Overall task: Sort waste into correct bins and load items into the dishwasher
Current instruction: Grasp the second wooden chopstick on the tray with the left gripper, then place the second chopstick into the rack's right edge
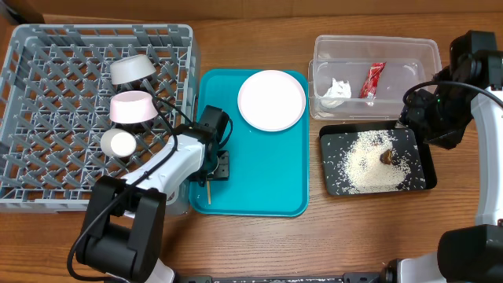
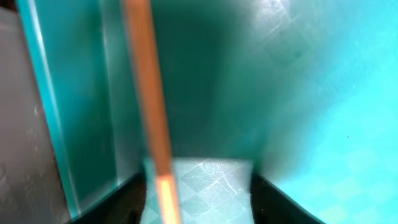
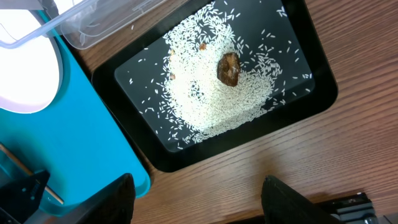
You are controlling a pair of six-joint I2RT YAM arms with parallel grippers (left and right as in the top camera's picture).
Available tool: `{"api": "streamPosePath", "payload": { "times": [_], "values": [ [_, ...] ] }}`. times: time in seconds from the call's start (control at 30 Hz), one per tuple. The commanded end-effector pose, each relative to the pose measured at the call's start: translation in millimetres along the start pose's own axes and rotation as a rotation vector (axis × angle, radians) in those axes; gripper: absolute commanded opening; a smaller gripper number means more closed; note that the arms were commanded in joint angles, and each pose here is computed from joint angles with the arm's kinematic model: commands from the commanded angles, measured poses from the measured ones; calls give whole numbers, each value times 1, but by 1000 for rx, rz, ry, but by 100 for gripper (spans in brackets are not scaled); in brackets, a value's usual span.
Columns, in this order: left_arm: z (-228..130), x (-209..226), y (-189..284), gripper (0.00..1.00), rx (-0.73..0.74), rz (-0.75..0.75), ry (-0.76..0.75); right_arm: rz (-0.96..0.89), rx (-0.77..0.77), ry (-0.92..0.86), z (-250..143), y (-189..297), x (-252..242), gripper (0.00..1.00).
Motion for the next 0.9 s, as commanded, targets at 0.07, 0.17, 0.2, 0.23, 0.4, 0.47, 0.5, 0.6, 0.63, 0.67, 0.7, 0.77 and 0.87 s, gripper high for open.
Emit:
{"api": "streamPosePath", "payload": {
  "times": [0.07,0.17,0.2,0.23,0.4,0.47,0.5,0.6,0.63,0.67,0.7,0.77,0.87],
  "values": [
    [-10,4,-8,15,23,22,10,11,-56,8,-2,15,-1,67],
    [-8,2,-6,4,16,14,10,11,-55,8,-3,15,-1,67],
    [-5,1,-4,4,9,3,10,11,-56,8,-2,15,-1,67],
    [-3,0,-2,4,3,-3,11,11,-56,8,-2,15,-1,67],
    [19,-6,30,4,-51,-22,13,11,-55,8,-3,15,-1,67],
    [30,-7,53,4,-90,-26,11,11,-55,8,-3,15,-1,67],
    [36,-7,66,4,-116,-30,3,11,-55,8,-3,15,-1,67],
    [50,2,102,4,-181,-19,-3,11,-55,8,-3,15,-1,67],
    [54,6,112,4,-196,-18,-7,11,-55,8,-3,15,-1,67],
    [59,11,122,4,-214,-18,-13,11,-55,8,-3,15,-1,67],
    [63,17,130,4,-227,-15,-17,11,-56,8,-3,15,-1,67],
    [71,32,142,4,-257,-3,-38,11,-56,8,-2,15,-1,67],
    [78,54,146,4,-281,13,-22,11,-56,8,-3,15,-1,67]
  ]
}}
Point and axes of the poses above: each gripper's point midway between its finger pads, its own y axis back along the fingers, its own x axis along the line the jaws close on, z = x × y, the point moved 9 cm from there along y, back along the fingers, and after that the axes turned 3 degrees about -y, right-handed, at the moved point
